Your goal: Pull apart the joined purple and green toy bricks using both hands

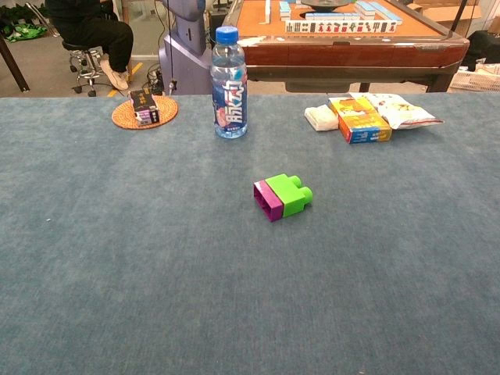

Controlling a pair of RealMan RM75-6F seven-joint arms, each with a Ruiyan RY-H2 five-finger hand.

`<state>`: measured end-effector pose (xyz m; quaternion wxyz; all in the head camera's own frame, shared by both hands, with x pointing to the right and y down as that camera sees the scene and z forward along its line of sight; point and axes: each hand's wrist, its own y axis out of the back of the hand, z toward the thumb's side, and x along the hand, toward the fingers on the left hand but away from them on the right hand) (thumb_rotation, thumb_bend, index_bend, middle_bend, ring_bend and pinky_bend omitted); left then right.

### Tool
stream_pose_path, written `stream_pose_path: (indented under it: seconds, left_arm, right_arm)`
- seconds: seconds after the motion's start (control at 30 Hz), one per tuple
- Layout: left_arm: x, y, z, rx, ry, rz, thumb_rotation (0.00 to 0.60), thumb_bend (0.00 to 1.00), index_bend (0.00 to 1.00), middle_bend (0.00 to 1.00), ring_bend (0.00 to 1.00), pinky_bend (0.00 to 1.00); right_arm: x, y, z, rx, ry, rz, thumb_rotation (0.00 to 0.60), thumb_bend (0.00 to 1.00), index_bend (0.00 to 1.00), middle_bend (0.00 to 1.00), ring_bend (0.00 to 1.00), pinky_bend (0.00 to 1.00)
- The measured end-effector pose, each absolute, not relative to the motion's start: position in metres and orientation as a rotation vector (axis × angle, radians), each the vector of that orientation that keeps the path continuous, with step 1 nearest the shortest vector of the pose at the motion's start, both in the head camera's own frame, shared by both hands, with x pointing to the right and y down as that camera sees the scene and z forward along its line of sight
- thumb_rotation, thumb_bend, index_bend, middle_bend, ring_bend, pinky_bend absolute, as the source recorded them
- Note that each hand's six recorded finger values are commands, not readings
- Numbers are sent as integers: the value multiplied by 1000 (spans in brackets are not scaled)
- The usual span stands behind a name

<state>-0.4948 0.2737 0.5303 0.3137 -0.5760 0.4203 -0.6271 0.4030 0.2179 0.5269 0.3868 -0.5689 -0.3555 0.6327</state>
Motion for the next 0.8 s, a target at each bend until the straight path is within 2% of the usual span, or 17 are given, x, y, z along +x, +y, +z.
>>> stream_pose_path:
  seconds: [0.17,0.27,0.33,0.43,0.6,0.67,0.8]
  left_arm:
    - [-492,275,530,-1522,1111,-1649,600,0,322,376,342,498]
    - [-491,277,528,-1520,1104,-1648,600,0,322,376,342,498]
    - [-491,277,526,-1517,1110,-1647,600,0,322,376,342,498]
    - [-493,279,525,-1514,1111,-1653,600,0,322,376,342,500]
    - [-494,281,527,-1515,1130,-1657,600,0,322,376,343,521]
    - [-494,283,530,-1519,1138,-1658,600,0,323,376,343,527]
    - [-495,287,533,-1517,1139,-1660,600,0,325,376,343,532]
  right_arm:
    - [399,213,528,-1466,-905,1595,600,0,259,344,321,342]
    - [393,206,532,-1494,-896,1575,600,0,269,402,353,406]
    - [386,200,535,-1519,-885,1557,600,0,275,453,423,496]
    - [374,189,544,-1564,-858,1532,600,0,277,584,590,673]
    - [342,159,565,-1650,-780,1484,600,0,277,887,912,952]
    - [327,147,574,-1683,-747,1465,600,0,278,976,984,994]
    - [288,119,594,-1736,-661,1428,600,0,278,1000,1000,1000]
